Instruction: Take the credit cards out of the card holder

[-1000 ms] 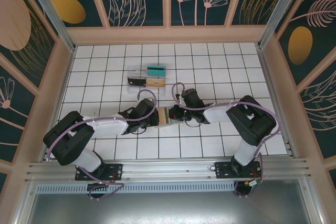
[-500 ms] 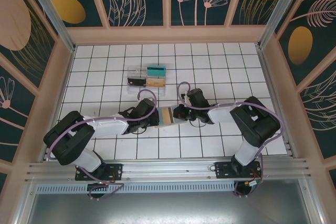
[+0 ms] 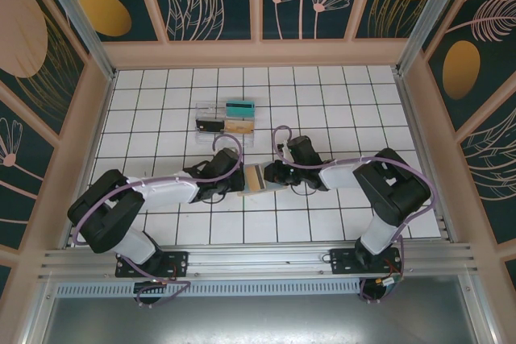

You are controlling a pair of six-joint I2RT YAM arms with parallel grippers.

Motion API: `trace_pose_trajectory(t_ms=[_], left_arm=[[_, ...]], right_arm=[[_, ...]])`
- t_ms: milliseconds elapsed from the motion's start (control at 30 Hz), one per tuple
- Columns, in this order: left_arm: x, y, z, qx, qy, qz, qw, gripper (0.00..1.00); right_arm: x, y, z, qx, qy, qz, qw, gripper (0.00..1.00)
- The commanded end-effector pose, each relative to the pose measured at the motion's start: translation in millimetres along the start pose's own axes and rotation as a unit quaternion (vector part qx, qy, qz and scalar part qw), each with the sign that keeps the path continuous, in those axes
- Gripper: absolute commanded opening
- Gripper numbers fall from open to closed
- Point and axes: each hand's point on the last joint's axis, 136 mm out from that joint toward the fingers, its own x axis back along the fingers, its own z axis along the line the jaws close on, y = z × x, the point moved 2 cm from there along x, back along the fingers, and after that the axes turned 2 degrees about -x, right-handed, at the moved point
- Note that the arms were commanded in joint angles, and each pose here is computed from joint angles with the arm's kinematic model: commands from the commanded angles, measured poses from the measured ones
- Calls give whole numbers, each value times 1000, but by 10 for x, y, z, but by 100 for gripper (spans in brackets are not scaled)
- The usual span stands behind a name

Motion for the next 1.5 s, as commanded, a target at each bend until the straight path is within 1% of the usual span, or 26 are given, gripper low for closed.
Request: trace_pose_trajectory(t_ms=[0,133,233,467,533,667,967,1067,1100,1300,1467], left_arm=[[86,123,-122,-17,-11,-12,1000,10],[-7,60,-118,-18,-14,3,1000,13],[-80,-7,-43,-16,1,14,1000,12],[-168,-153,123,-7,31,35,999,4],[-167,-165,132,-7,32,36,999,3],[-158,-164,133,-7,31,36,999,2],[-152,-149,87,-6,22,34,999,1],[-149,-151,96,-7,25,33,999,0],[-149,-156,108,-7,28,33,999,0],[-150,-183,203,-4,51,33,998,0],[-165,-208,230,-4,56,37,998,0]], right_arm=[[-3,-6,78,10,17,1,1000,18],[-16,-11,111,15,21,3,1000,18],[-33,-16,140,18,25,7,999,18],[-60,-23,156,19,31,12,999,16],[-71,-29,159,19,32,14,999,16],[-86,-30,148,17,32,15,999,12],[-107,-42,162,16,38,22,999,11],[-108,-44,156,14,36,21,999,1],[-101,-41,145,13,34,19,999,0],[-9,-19,39,-2,18,3,1000,0],[67,-5,-49,-10,0,-6,1000,0]])
